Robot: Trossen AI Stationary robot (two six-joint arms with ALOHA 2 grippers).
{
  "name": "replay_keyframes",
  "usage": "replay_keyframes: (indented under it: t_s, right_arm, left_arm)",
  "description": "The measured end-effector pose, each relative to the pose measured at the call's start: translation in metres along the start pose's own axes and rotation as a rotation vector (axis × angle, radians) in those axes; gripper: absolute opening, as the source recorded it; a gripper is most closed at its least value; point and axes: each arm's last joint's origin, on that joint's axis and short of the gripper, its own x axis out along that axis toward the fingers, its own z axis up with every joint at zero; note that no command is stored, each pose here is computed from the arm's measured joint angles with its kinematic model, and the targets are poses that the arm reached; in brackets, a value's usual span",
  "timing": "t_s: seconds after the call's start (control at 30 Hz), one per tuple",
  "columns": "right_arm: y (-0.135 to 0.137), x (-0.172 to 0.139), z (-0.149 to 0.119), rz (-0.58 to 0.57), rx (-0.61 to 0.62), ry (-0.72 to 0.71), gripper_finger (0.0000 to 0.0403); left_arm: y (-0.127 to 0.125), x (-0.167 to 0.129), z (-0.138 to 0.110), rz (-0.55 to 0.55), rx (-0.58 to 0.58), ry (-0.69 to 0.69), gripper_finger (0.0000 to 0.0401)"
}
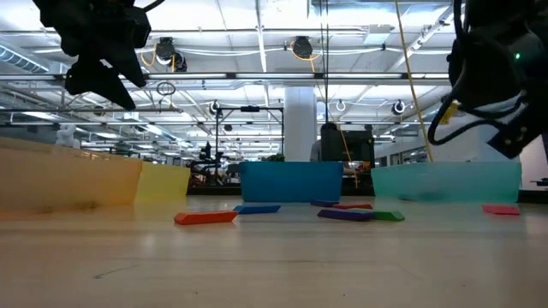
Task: Sort crayons/erasers/pens/pencils in bins
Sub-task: Put the top green crayon into the orange bin
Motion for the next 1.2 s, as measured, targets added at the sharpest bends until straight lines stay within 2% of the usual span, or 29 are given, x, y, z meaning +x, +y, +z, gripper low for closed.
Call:
replay_keyframes:
  t_s: [0.13, 0.27, 0.43, 0.57, 0.67, 0.93, 1.03, 1.2]
  right_arm:
    - [0.005, -0.015, -0.001, 0.024, -0.067, -0.034, 0.0089]
    - [0.006, -0.015, 0.000, 0.036, -0.093, -0.048, 0.0089]
    - [0.000, -0.016, 0.004, -0.082, -0.182, -0.139, 0.0089]
    - [-0.013, -0.020, 0.010, -0.124, -0.215, -0.083, 0.0091]
    - [-0.023, -0.026, 0.015, -0.124, -0.239, -0.029, 0.0110]
    - [-0.043, -0.025, 0.041, -0.140, -0.410, -0.092, 0.0192]
    - [-0.051, -0.014, 0.048, -0.158, -0.441, -0.112, 0.0197]
    - [-0.053, -0.007, 0.056, -0.076, -0.426, -0.141, 0.0182]
  left_arm:
    - [0.000, 0.001, 0.006, -0.017, -0.010, -0.031, 0.0241]
    - [0.000, 0.001, 0.010, -0.031, -0.033, -0.057, 0.0241]
    - [-0.001, 0.001, 0.012, -0.040, -0.036, -0.069, 0.0241]
    - [-0.001, 0.001, 0.012, -0.039, -0.025, -0.068, 0.0241]
    - [0.000, 0.002, 0.013, -0.036, -0.010, -0.072, 0.0241]
    - [0.007, 0.003, 0.021, -0.034, -0.058, -0.066, 0.0241]
    - [0.008, 0.003, 0.022, -0.040, -0.064, -0.057, 0.0241]
    - [0.008, 0.003, 0.022, -0.041, -0.075, -0.056, 0.0241]
